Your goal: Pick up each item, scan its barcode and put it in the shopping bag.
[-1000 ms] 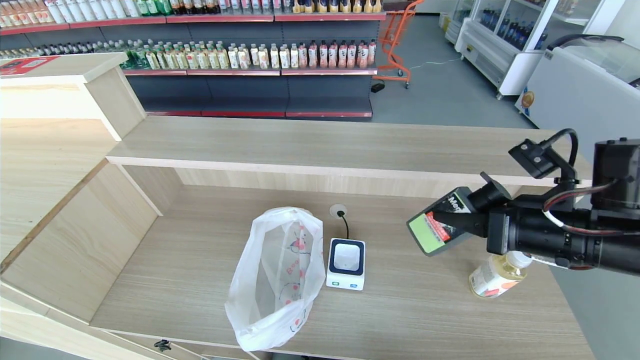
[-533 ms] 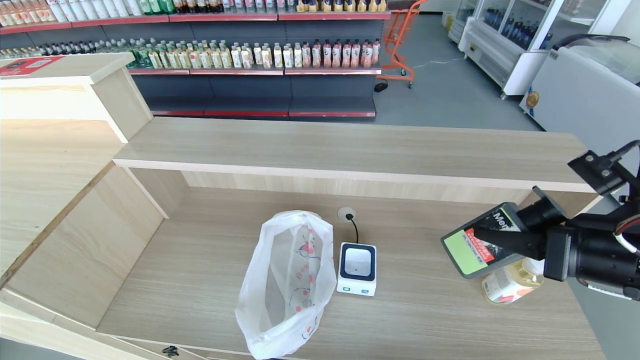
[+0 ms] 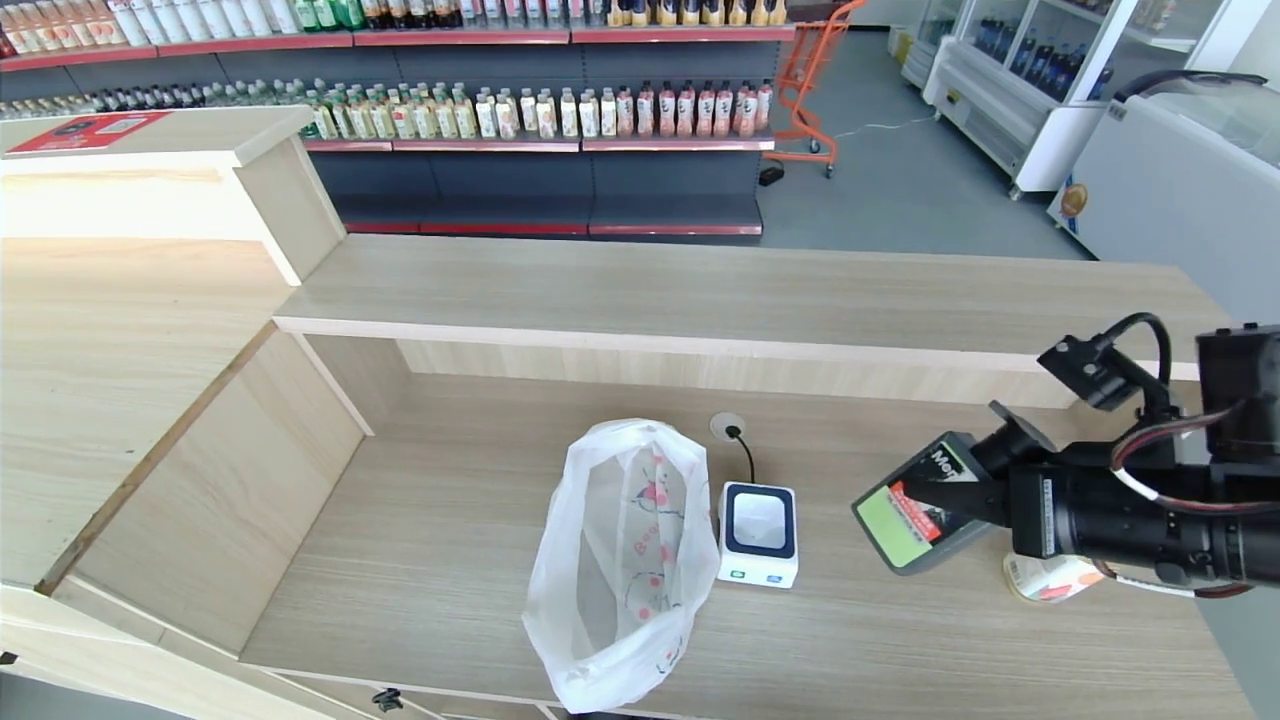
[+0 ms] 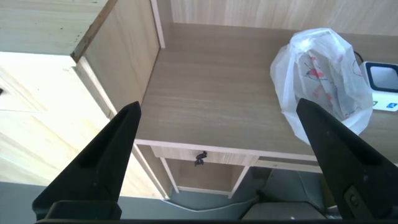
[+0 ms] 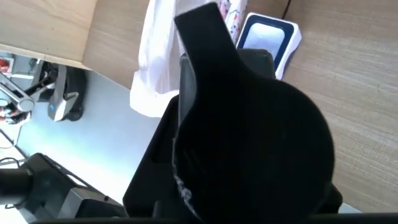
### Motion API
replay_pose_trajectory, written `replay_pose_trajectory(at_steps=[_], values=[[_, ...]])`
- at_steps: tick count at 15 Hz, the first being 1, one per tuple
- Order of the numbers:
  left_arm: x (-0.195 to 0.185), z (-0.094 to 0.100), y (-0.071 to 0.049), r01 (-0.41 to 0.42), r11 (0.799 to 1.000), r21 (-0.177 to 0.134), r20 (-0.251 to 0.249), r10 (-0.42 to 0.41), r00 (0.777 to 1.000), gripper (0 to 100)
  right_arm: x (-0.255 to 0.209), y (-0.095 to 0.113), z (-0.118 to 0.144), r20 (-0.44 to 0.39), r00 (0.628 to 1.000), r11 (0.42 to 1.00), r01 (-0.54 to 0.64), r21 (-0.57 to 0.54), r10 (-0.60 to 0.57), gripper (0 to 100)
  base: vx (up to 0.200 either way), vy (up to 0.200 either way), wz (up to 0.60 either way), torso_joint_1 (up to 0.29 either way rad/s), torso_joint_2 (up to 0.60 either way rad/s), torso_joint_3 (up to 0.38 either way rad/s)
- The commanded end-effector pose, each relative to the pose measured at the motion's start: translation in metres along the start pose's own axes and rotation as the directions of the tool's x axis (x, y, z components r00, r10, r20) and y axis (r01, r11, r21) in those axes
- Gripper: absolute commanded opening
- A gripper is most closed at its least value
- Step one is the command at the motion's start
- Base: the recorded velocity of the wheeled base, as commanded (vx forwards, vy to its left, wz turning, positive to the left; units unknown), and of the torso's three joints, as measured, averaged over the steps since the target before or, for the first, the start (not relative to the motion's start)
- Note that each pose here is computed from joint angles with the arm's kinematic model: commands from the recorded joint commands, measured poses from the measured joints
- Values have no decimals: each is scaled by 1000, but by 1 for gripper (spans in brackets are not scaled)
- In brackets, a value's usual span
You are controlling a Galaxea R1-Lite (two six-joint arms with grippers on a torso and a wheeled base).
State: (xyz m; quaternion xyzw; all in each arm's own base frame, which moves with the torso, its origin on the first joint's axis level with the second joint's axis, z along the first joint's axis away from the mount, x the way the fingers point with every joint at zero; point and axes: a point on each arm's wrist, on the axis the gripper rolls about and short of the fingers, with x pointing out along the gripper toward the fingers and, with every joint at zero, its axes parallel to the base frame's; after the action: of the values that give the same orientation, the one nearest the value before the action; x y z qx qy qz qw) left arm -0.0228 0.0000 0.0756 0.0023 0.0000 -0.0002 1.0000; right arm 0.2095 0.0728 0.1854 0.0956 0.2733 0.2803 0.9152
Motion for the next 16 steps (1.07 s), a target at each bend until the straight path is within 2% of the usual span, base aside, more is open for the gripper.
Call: replay_pose_trajectory(at_steps=[1,3,4,6,9,10,12,14,15,16], values=[[0,0,0,-2,1000,0,-2,2,1000,100,82,-18,1,-156,988,999,-6,-54,-2,0,0,0,0,0,0,0],[0,0,0,0,1000,0,-2,0,1000,100,102,-8,-3,-184,982,993,-54,-102,34,0,0,0,0,0,0,0],[0,0,0,0,1000,0,-2,0,1000,100,118,7,-10,-192,978,983,-111,-144,82,0,0,0,0,0,0,0],[0,0,0,0,1000,0,-2,0,1000,100,150,14,-20,-161,981,963,-143,-227,108,0,0,0,0,0,0,0],[0,0,0,0,1000,0,-2,0,1000,100,194,1,-46,-212,974,874,-171,-456,80,0,0,0,0,0,0,0],[0,0,0,0,1000,0,-2,0,1000,100,209,5,-49,-202,975,857,-185,-481,97,0,0,0,0,0,0,0],[0,0,0,0,1000,0,-2,0,1000,100,241,21,-53,-129,978,822,-207,-531,163,0,0,0,0,0,0,0],[0,0,0,0,1000,0,-2,0,1000,100,259,34,-57,-119,973,787,-230,-572,198,0,0,0,0,0,0,0],[0,0,0,0,1000,0,-2,0,1000,100,271,38,-58,-113,970,734,-235,-637,213,0,0,0,0,0,0,0],[0,0,0,-2,1000,0,-2,2,1000,100,278,39,-62,-120,969,705,-241,-667,218,0,0,0,0,0,0,0]])
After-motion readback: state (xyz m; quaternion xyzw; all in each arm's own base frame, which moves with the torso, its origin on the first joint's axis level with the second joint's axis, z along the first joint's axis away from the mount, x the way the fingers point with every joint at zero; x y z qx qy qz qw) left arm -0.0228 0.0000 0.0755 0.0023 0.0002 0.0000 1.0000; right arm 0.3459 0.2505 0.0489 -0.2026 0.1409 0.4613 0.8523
